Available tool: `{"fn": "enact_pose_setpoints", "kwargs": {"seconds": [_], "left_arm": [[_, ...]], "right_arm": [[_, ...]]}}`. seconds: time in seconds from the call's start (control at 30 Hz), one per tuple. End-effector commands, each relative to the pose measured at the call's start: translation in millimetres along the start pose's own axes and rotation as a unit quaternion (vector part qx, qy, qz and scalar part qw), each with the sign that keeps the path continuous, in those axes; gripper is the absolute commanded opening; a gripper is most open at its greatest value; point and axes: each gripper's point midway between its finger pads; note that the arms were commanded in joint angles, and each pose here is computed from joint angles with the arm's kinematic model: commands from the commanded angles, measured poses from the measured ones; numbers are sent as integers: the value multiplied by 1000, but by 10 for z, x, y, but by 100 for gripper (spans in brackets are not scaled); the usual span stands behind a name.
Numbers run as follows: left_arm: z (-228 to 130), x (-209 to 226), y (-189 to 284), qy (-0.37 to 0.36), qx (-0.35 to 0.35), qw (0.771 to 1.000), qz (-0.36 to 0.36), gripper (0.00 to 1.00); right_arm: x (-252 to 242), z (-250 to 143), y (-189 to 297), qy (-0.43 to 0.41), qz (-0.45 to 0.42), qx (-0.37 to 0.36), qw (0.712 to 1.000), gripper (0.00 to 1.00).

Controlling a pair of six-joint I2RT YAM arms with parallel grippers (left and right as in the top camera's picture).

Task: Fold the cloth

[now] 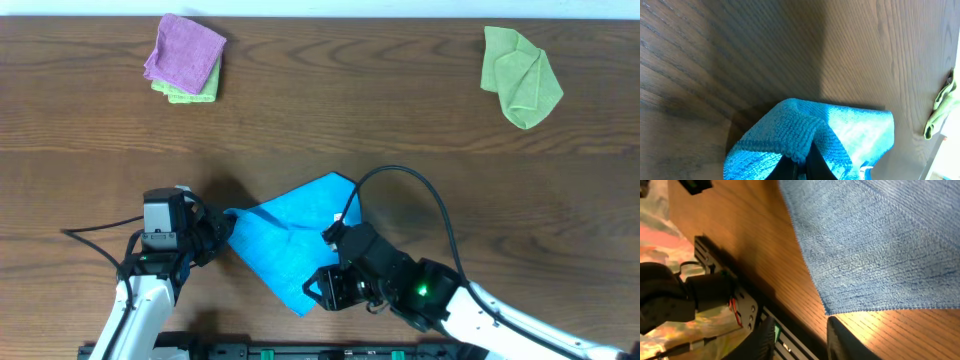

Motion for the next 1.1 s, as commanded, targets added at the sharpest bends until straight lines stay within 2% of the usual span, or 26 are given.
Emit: {"fn": "enact_pose_setpoints", "kwargs": {"seconds": [0.0,0.17,0.27,0.3,0.43,0.73,1.07], "left_arm": [[83,-85,35,-19,-12,1000,-7,6],[79,-89,35,-19,-11,1000,-8,6],[78,-88,35,-19,-11,1000,-8,6],[79,-91,35,-19,-11,1000,-8,6],[74,-95,35,-19,-9,1000,-10,6],[38,-60,34,-51,-2,999,-3,6],[-89,66,38,-82,24,996,21,6]], "right_arm": [[-83,80,0,9,-24,-26,999,38],[-330,263,-79,1,-82,-71,994,40],[-452,308,-189,-3,-106,-75,992,33],[-487,324,-230,-4,-111,-76,991,29],[-670,377,-366,-9,-143,-82,986,1],[-1023,619,-269,-27,-214,-137,967,1],[-1267,955,-57,-42,-228,-163,959,1]]}}
Point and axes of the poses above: each gripper's point midway between its finger pads, its own y axis back along the fingers, its own x axis along the line the jaws close on, z = x × y, and after that the axes turned 11 degrees about -y, right-handed
